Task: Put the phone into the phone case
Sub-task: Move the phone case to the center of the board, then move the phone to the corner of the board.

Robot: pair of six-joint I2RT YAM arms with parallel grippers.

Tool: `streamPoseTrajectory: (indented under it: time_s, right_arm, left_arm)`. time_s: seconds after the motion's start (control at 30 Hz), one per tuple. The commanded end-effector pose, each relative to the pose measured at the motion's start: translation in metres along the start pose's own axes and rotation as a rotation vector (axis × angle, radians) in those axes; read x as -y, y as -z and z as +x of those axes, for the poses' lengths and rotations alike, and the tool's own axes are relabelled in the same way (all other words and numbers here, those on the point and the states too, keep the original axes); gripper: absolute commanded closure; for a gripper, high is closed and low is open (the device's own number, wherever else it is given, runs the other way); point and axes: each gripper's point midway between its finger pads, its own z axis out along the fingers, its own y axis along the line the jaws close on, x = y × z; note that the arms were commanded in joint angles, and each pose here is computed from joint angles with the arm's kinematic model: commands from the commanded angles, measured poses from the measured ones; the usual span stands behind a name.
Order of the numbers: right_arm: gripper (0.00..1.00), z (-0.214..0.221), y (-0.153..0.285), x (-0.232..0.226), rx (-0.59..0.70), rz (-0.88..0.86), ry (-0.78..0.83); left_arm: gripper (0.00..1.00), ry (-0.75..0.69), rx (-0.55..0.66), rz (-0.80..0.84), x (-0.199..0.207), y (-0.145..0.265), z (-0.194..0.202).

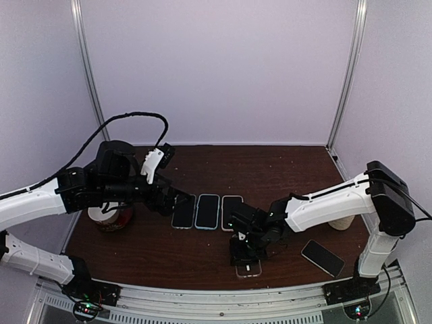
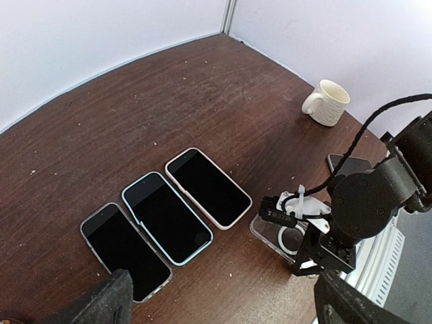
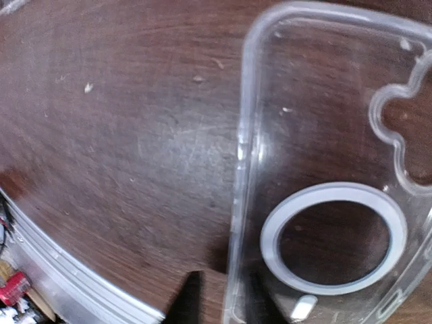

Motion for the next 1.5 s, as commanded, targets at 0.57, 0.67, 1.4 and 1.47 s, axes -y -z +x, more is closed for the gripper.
streamPoseTrajectory:
  time_s: [0.57,0.67,1.4,1.47]
  right_arm:
    - [0.01,-0.031,0.118,0.211,0.414,0.466,-0.520]
    - [0.01,-0.019,0.127,0.234,0.466,0.484,-0.590]
    - [0.00,0.050,0.138,0.299,0.514,0.373,-1.233]
    - [0.01,0.046,0.126,0.293,0.476,0.353,-1.240]
  left_arm:
    - [0.02,0.009,0.045,0.032,0.005,0.006,-0.010]
    - [0.02,0.008,0.050,0.027,0.004,0.006,-0.010]
    - [0.02,0.012,0.074,0.045,0.008,0.014,-0.016]
    - [0.02,0.012,0.083,0.043,0.007,0.016,-0.017]
